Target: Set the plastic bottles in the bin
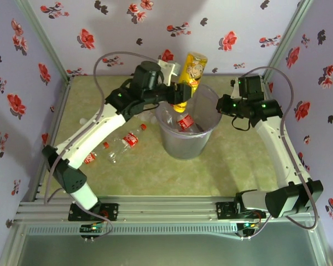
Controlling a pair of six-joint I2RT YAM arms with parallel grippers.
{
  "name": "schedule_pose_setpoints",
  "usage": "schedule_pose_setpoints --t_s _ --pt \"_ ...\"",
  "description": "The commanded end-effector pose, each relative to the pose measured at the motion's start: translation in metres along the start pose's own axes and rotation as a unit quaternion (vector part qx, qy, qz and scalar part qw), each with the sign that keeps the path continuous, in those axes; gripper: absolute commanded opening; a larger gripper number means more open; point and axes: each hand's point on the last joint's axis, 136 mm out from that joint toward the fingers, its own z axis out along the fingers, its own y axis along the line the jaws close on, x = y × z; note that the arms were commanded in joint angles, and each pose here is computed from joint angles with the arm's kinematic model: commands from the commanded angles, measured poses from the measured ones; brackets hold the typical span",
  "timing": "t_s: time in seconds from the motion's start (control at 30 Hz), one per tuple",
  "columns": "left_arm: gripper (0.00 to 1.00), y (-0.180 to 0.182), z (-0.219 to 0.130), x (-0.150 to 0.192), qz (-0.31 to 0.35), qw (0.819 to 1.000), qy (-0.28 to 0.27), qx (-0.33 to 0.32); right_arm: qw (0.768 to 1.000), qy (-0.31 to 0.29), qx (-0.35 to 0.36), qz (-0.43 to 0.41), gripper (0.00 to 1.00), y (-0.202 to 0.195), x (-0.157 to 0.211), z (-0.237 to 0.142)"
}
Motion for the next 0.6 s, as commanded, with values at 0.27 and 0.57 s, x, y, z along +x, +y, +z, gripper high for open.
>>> schedule_pose_setpoints --t_s 0.27,0.57 --pt "0.11 0.013 0.03 0.08 -0.023 0.996 0.085 -0.029 1.0 0.017 -0.002 -0.007 0.06 0.005 0.009 -0.002" --pt "0.16 0.028 0.041 0.117 -0.052 0.992 0.111 -0.039 1.0 0.02 0.003 -0.009 0.05 0.003 0.009 0.002"
